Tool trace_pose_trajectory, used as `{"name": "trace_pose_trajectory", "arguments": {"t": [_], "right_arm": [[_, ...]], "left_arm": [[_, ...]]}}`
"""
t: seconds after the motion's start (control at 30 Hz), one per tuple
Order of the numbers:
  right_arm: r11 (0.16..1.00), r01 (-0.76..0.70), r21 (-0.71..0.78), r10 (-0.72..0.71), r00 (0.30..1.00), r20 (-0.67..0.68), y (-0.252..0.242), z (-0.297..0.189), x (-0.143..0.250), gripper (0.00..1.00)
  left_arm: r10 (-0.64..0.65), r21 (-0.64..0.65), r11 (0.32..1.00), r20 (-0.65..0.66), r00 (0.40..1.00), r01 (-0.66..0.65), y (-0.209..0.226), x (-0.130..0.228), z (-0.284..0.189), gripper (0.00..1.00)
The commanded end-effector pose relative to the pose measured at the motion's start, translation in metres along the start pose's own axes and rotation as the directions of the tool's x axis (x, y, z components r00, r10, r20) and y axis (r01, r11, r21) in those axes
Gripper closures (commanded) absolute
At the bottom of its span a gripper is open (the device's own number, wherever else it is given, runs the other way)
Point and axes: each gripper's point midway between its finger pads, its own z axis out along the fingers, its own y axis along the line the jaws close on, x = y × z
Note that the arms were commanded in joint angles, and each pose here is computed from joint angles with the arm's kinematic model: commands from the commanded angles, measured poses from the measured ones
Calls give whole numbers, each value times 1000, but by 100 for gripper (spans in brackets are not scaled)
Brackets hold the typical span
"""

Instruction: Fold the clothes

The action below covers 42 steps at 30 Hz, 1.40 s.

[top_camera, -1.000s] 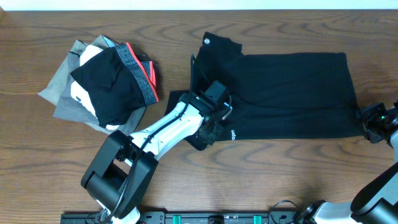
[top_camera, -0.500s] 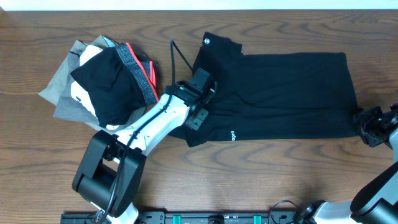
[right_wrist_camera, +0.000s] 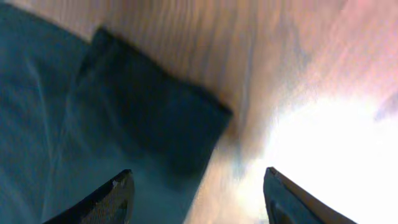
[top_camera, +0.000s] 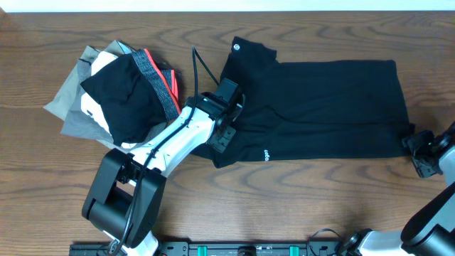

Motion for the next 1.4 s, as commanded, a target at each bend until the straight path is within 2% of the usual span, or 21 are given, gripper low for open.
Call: {"name": "trace_pose_trajectory", "arguments": {"t": [0.0, 0.07, 0.17, 0.23, 0.33, 0.43, 0.5, 0.63, 0.73, 0.8, 0.9, 1.0, 1.13, 1.37], "right_arm": [[1000, 2, -18, -3, 1000, -22, 1, 13, 13, 36], [998, 8, -56, -9, 999, -32, 6, 18, 16, 44], [985, 55, -162, -63, 997, -46, 24, 21, 17, 49], [955, 99, -280, -115, 993, -39, 45, 11, 14, 44], [912, 81, -402, -106, 994, -39, 69, -17, 4, 38], [909, 14, -416, -57, 994, -91, 78, -49, 0, 35], [912, 24, -410, -72, 992, -102, 83, -68, -1, 31], [892, 127, -435, -163, 985, -49, 105, -96, -8, 28], [862, 208, -462, -224, 974, 22, 122, -107, -17, 26], [813, 301, -499, -291, 951, 101, 138, -115, -23, 26], [664, 453, -595, -411, 886, 216, 170, -132, -16, 28], [638, 474, -606, -442, 871, 216, 182, -133, -4, 27], [603, 507, -616, -511, 838, 189, 190, -131, 22, 25], [623, 490, -610, -558, 825, 93, 183, -126, 49, 28]], "left_arm": [[-27, 74, 997, 31, 999, 24, -11, -8, -12, 46], [-45, 81, 996, 28, 999, 42, -12, -8, -12, 46], [-56, 90, 995, 23, 998, 53, -13, -6, -13, 47], [-56, 91, 994, 26, 998, 53, -13, -7, -20, 47], [-58, 92, 994, 62, 996, 52, -12, -15, -46, 44], [-76, 96, 993, 150, 986, 62, -9, -35, -83, 31], [-106, 103, 991, 224, 969, 84, -5, -54, -109, 26], [-143, 122, 987, 348, 926, 106, 8, -89, -144, 18], [-188, 197, 973, 400, 897, 116, 17, -110, -153, 17], [-230, 261, 957, 422, 877, 126, 27, -125, -150, 17], [-323, 365, 918, 454, 830, 158, 47, -152, -137, 17], [-415, 488, 856, 458, 786, 168, 63, -178, -118, 17], [-472, 570, 802, 420, 775, 180, 78, -207, -82, 17], [-475, 524, 821, 404, 782, 227, 101, -244, -19, 17]]}}
